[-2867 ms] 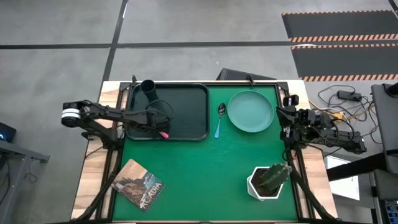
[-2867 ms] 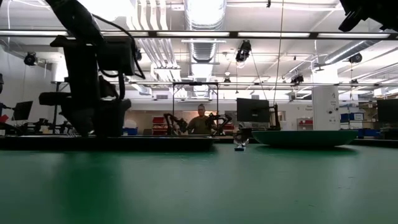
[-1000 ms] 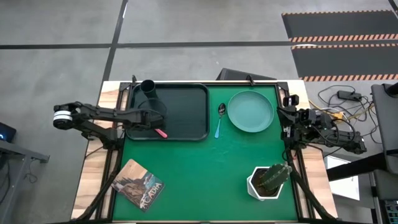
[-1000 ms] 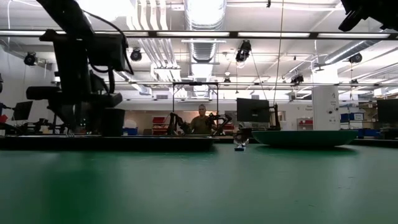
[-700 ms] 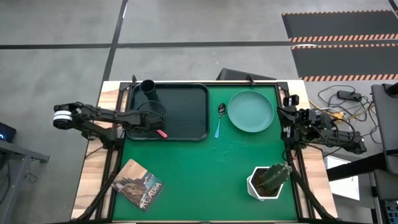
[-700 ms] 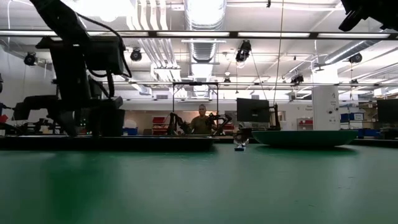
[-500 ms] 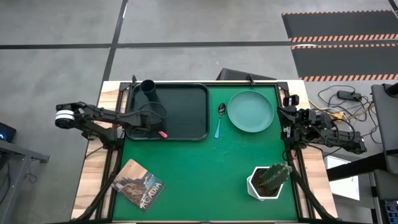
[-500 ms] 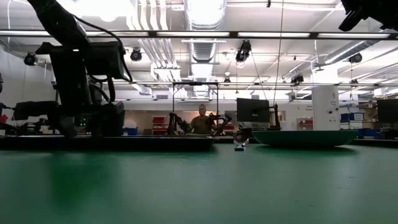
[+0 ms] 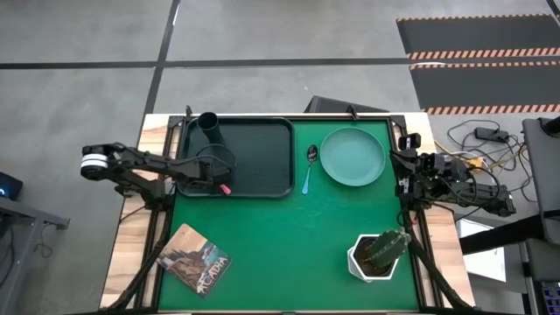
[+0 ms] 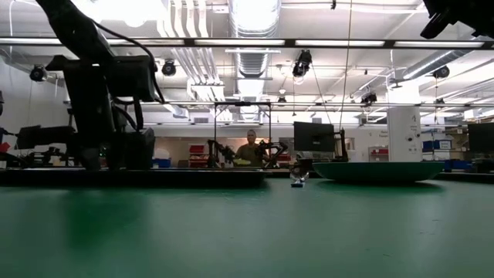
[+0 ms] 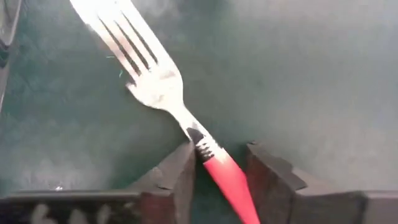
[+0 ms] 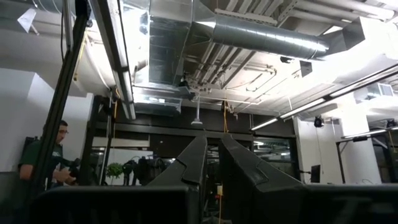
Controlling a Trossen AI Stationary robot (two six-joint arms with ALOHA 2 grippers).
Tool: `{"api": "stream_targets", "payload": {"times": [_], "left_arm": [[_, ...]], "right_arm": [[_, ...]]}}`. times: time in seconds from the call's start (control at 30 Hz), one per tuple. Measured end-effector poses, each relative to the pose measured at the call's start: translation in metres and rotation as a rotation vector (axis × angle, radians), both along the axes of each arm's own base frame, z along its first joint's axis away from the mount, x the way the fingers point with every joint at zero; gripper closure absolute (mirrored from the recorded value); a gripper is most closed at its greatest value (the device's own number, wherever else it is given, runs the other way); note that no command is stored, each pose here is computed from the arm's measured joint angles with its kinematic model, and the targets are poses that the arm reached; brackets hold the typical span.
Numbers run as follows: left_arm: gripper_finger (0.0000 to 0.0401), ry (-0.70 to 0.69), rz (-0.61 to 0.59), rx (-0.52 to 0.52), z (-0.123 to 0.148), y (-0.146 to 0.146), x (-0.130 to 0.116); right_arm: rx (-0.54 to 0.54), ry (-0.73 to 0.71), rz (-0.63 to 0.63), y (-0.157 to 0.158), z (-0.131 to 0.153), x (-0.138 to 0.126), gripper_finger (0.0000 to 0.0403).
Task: Pick and place plate/cup/fork/spoon on tray
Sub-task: Put the pink fork on the black serving tray to the bottom of the black cup
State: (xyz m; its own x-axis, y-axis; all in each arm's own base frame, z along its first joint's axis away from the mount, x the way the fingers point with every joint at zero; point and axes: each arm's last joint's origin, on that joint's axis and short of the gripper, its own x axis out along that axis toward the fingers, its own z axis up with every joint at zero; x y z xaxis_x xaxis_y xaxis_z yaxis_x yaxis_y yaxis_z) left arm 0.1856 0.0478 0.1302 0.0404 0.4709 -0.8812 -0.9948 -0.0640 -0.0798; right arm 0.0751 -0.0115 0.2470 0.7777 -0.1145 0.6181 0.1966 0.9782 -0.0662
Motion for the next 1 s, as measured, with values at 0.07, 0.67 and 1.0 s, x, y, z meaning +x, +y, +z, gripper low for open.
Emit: {"api": "stream_targets", "payload": {"times": [0.07, 0.67, 1.0], "left_arm": [[0.0315, 0.001, -0.001, 0.020, 0.000, 0.001, 0.000], [0.0373, 0.098, -0.023, 0.039, 0.005, 0.000, -0.012], [0.0374, 0.152, 0.009, 0.056, 0.023, 0.001, -0.039]], "right_arm": [[0.000, 0.000, 0.000, 0.000, 0.000, 0.000, 0.0371], [0.000, 0.000, 0.000, 0.000, 0.000, 0.000, 0.0371], [-0.001, 0.001, -0.001, 0.000, 0.000, 0.000, 0.0371]]}}
